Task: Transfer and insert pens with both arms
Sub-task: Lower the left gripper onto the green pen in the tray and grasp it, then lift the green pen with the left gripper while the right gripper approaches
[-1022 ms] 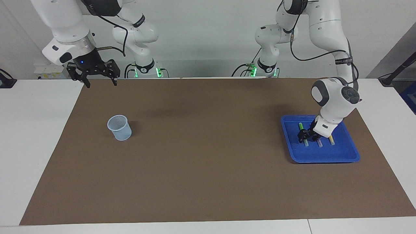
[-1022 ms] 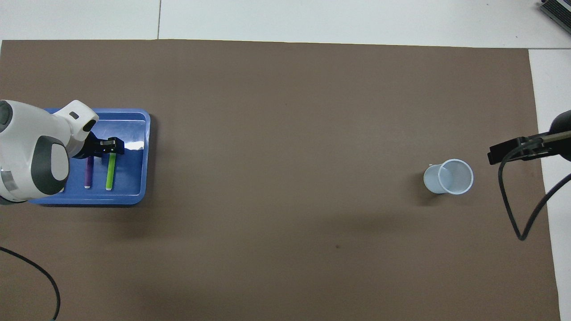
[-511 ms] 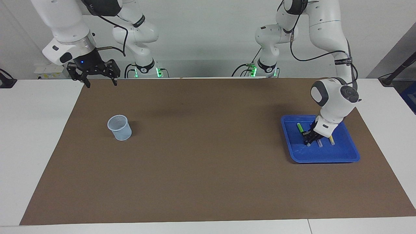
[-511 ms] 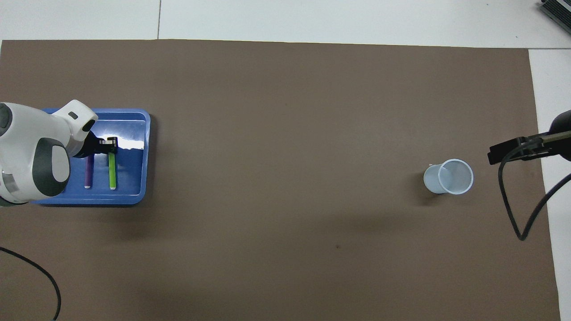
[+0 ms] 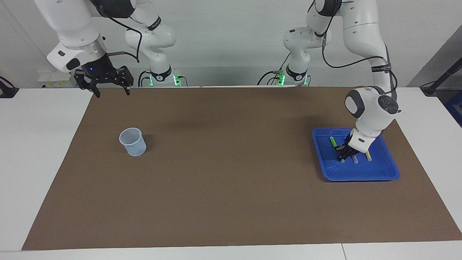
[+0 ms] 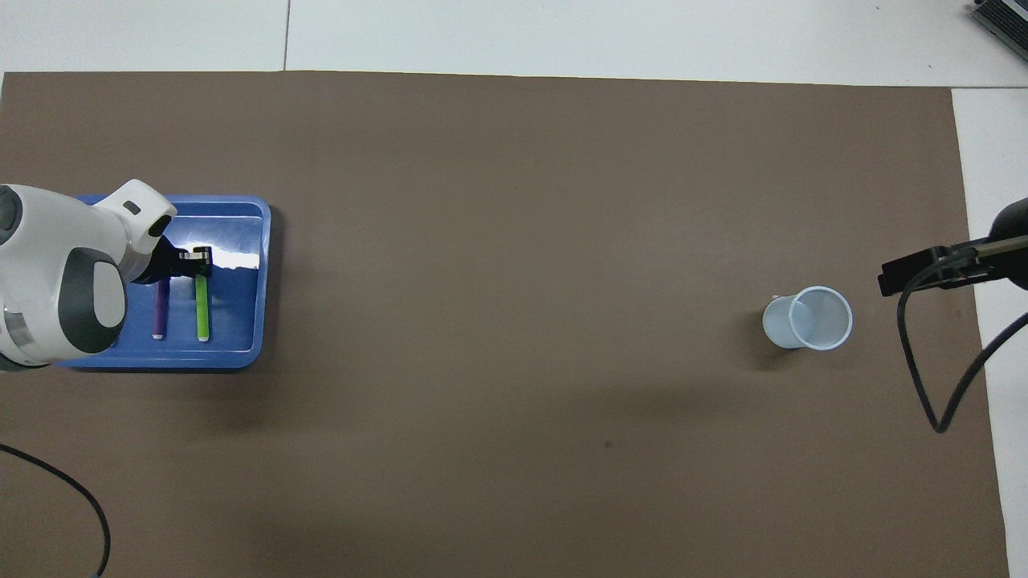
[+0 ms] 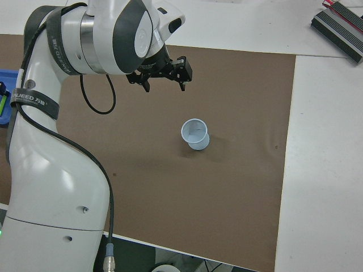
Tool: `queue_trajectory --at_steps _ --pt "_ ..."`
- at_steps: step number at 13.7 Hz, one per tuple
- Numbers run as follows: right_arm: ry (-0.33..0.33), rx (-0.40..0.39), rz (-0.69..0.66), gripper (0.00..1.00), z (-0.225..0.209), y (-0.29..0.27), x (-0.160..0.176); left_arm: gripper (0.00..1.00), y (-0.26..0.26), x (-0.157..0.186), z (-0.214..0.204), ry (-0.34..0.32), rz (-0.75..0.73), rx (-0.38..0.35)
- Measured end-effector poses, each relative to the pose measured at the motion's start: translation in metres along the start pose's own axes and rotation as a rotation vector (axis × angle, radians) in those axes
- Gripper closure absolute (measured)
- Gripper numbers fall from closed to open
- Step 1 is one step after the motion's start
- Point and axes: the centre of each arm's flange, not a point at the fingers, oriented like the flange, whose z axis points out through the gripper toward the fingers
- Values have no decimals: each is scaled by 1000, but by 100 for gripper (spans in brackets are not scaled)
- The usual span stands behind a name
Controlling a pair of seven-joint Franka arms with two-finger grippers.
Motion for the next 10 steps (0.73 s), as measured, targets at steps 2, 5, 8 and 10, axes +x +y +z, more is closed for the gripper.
queue_trajectory --at_steps 2,5,8,10 --pt "0 0 0 0 0 0 0 83 2 1 -2 -24 0 -4" --pt "0 0 0 0 0 0 0 83 9 10 -27 -84 -5 -12" --pt "0 0 0 0 0 0 0 83 14 19 -66 -112 -25 -16" --pt "0 0 0 0 0 0 0 83 18 19 -86 -116 -63 -15"
